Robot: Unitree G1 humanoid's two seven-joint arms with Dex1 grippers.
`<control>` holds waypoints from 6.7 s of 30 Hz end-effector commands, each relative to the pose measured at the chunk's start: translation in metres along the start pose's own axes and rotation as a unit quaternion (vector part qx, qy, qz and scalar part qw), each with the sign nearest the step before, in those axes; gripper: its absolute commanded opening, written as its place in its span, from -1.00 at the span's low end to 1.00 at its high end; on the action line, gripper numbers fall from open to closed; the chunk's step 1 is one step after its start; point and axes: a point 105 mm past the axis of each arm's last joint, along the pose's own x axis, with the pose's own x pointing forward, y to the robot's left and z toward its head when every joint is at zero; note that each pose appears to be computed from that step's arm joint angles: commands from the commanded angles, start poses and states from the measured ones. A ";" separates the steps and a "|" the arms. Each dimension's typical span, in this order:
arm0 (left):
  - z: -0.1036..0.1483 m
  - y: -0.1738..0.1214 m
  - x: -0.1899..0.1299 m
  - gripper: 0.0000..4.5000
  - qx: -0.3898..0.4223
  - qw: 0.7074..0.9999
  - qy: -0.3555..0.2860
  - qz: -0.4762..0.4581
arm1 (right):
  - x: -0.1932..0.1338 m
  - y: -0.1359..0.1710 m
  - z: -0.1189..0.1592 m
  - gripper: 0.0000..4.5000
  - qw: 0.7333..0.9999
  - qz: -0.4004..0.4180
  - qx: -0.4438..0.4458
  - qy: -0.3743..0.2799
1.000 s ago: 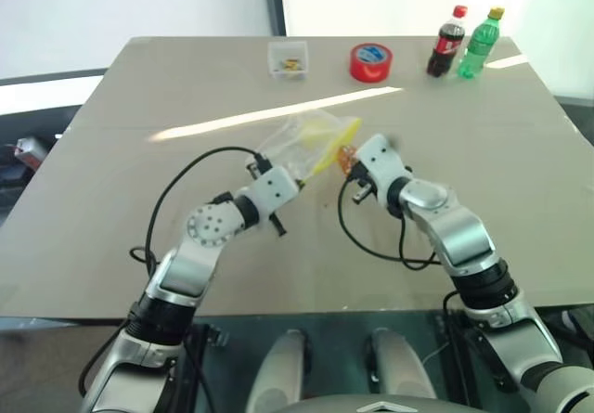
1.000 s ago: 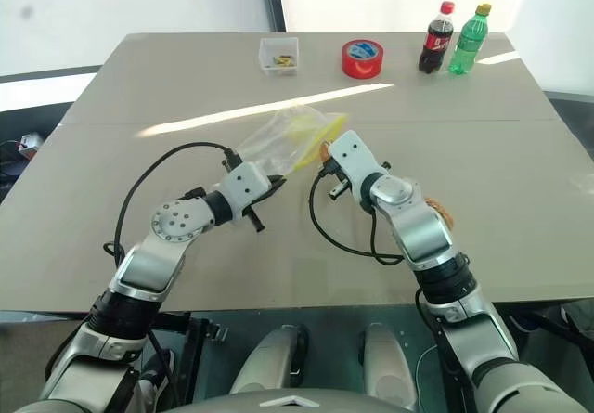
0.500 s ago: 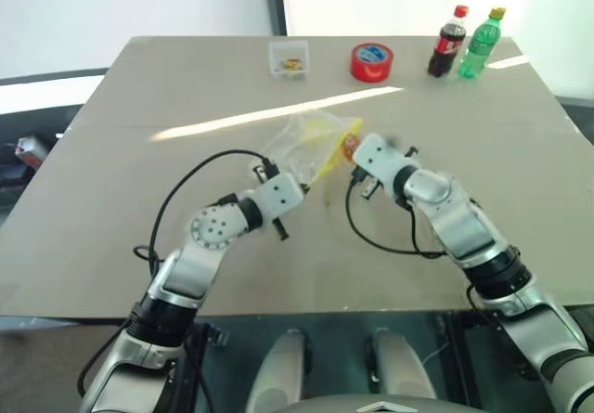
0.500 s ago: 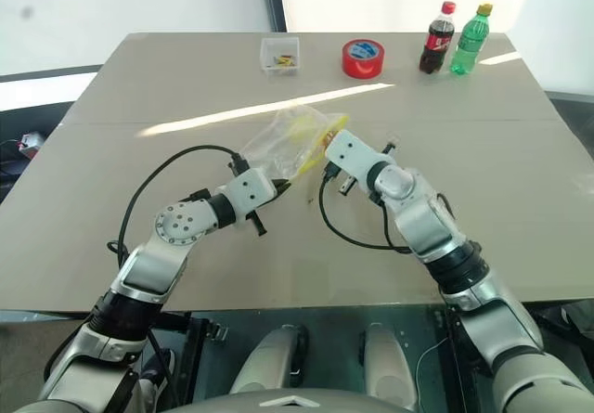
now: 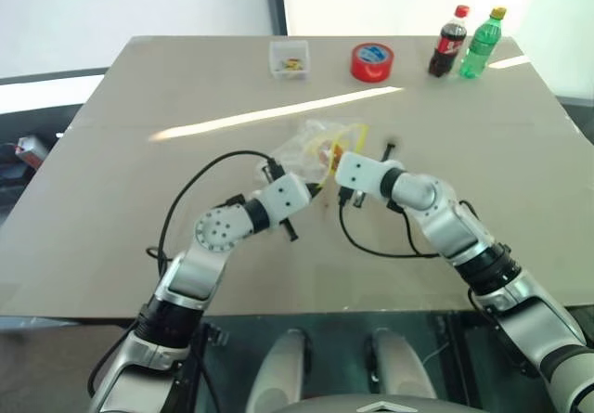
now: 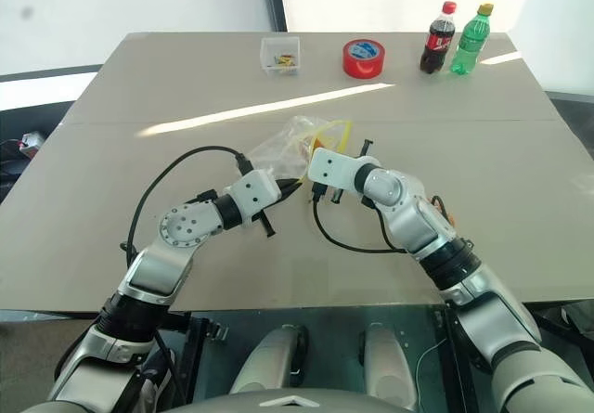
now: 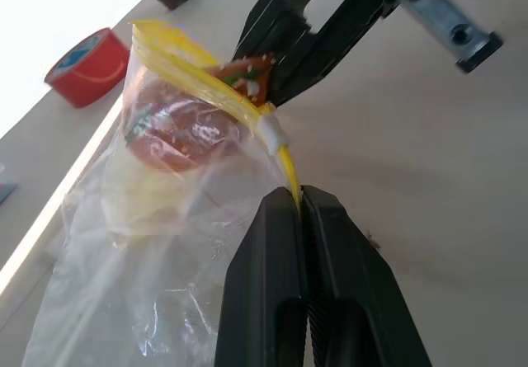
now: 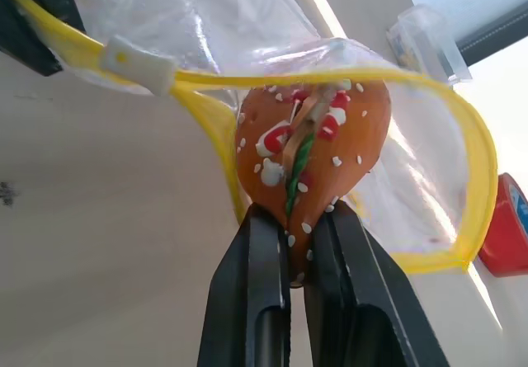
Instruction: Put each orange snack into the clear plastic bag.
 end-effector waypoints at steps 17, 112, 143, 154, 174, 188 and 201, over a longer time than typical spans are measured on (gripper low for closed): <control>0.030 0.025 -0.007 -1.00 -0.151 0.978 -0.117 0.080 | -0.025 -0.060 0.016 0.92 0.994 -0.033 0.071 -0.069; 0.022 0.046 -0.003 -1.00 -0.346 0.919 -0.140 0.128 | -0.054 -0.101 -0.043 0.47 0.996 0.039 -0.064 0.053; 0.059 0.058 0.002 -1.00 -0.201 0.967 -0.146 0.059 | -0.105 -0.164 -0.025 -0.98 0.990 -0.003 -0.126 0.067; 0.065 0.054 0.029 -1.00 -0.188 0.971 -0.146 0.037 | -0.132 -0.143 -0.029 -0.61 0.989 0.025 -0.103 0.103; 0.081 0.043 0.048 -1.00 -0.125 0.985 -0.121 -0.019 | -0.142 -0.097 0.014 0.15 0.998 0.000 0.064 -0.016; 0.081 0.051 0.041 -1.00 -0.023 0.995 -0.100 -0.011 | -0.111 -0.090 0.040 0.15 0.996 0.051 -0.043 -0.058; 0.086 0.044 0.037 -1.00 0.034 0.995 -0.090 -0.028 | -0.089 -0.075 0.056 0.15 0.986 0.103 -0.102 -0.087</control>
